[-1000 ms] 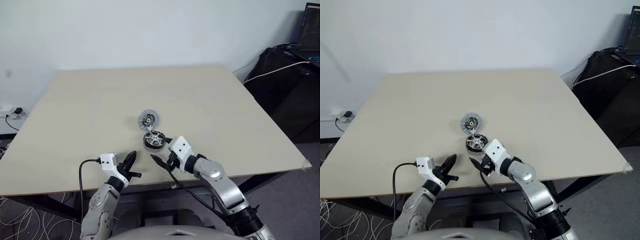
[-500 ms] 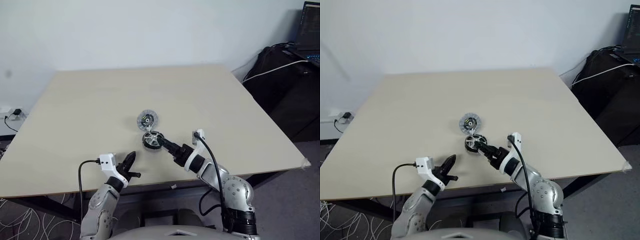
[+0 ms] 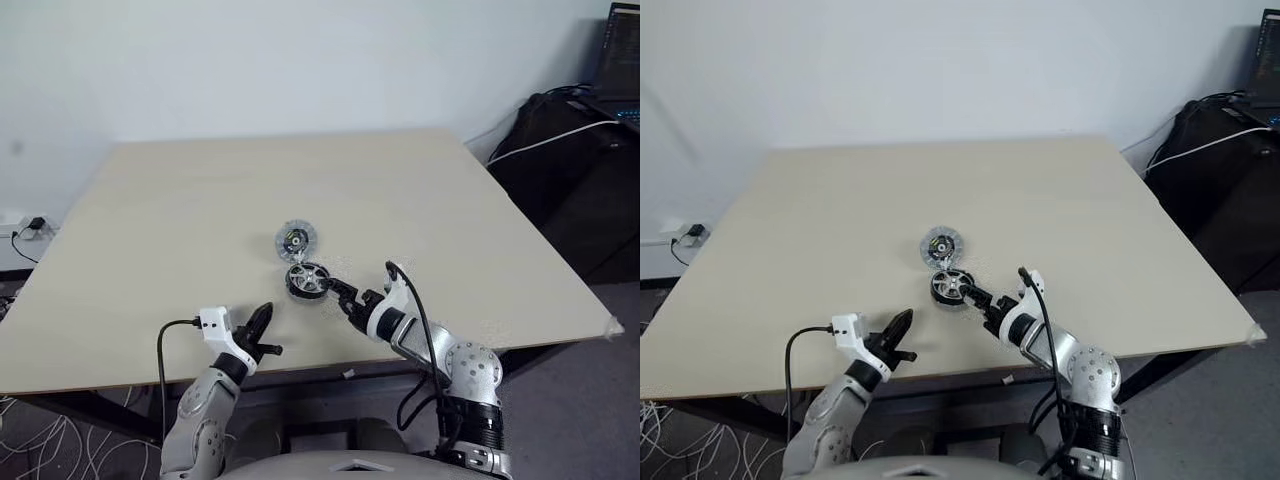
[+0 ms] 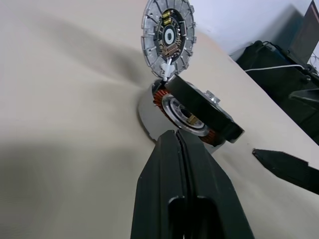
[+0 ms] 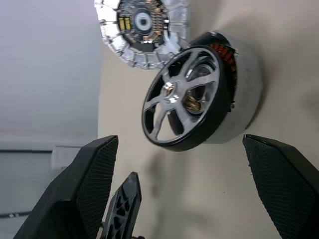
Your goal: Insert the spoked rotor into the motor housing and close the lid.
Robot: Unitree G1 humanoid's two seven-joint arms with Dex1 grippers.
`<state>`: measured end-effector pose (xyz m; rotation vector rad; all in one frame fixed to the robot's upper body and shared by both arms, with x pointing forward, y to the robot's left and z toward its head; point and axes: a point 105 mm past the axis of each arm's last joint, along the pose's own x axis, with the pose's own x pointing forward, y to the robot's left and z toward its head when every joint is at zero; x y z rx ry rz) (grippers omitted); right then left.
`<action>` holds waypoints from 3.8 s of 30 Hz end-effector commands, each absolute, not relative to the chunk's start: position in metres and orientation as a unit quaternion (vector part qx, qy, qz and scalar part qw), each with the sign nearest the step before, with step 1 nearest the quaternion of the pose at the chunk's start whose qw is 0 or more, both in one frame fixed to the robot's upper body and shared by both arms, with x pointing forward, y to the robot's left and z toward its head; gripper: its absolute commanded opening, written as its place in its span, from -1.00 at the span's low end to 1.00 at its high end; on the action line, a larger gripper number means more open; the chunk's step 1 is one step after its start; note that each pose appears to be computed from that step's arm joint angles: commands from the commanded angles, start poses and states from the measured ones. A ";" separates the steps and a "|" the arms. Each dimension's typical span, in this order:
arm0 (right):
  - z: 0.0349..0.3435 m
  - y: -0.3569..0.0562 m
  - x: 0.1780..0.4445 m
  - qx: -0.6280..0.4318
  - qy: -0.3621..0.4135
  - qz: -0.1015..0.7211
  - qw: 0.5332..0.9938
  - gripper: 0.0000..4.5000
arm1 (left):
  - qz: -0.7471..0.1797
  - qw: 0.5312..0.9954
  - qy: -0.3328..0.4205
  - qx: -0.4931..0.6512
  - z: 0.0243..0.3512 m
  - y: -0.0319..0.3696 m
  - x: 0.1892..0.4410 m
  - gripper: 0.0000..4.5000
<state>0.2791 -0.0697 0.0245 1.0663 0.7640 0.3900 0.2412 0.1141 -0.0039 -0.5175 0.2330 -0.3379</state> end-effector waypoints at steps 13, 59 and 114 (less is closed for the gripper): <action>0.042 -0.040 0.297 0.569 0.332 0.181 0.730 0.91 | -0.181 0.945 0.104 -0.252 0.003 0.110 0.244 -1.00; 0.031 -0.027 0.309 0.549 0.350 0.185 0.736 -0.83 | -0.177 0.945 0.101 -0.255 0.003 0.111 0.245 -1.00; 0.052 -0.048 0.320 0.546 0.287 0.198 0.762 0.60 | -0.182 0.941 0.109 -0.262 0.002 0.109 0.242 -1.00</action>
